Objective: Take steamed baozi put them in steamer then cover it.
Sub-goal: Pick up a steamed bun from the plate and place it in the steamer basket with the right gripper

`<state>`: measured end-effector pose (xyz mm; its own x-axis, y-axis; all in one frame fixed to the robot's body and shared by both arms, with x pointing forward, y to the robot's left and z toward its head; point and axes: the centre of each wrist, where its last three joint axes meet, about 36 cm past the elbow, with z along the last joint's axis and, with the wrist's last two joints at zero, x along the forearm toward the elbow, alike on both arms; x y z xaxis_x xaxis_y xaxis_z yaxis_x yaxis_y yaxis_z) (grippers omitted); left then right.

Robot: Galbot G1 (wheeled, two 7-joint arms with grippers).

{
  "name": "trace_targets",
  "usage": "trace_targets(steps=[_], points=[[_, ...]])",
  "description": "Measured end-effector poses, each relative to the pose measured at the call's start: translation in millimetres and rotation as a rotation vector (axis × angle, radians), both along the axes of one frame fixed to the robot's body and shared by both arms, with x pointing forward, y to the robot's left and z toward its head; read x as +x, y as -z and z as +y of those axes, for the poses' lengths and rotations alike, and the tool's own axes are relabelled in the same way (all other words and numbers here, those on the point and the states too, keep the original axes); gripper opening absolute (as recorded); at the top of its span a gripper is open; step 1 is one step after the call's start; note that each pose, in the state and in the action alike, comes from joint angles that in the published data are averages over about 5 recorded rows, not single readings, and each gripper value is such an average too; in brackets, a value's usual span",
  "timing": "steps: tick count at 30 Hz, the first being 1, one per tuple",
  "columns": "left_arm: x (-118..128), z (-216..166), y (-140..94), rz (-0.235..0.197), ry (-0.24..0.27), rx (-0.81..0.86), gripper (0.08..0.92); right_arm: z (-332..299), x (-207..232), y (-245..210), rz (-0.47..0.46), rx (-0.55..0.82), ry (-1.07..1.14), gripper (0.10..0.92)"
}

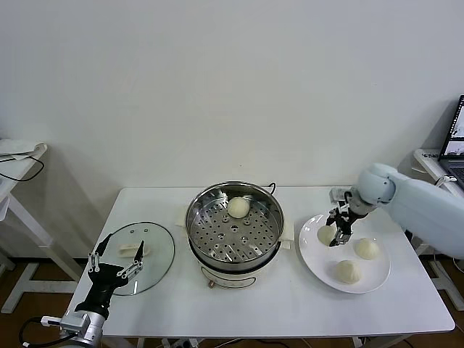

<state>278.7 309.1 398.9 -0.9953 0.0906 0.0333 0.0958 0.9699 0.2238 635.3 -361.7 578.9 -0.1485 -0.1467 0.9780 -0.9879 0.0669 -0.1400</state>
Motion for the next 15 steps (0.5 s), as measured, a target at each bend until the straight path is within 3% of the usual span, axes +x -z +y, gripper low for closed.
trace_targets(steps=[15], points=[[-3, -2, -9, -0.016, 0.015, 0.010, 0.823, 82, -32, -127, -0.026, 0.059, -0.061, 0.687]])
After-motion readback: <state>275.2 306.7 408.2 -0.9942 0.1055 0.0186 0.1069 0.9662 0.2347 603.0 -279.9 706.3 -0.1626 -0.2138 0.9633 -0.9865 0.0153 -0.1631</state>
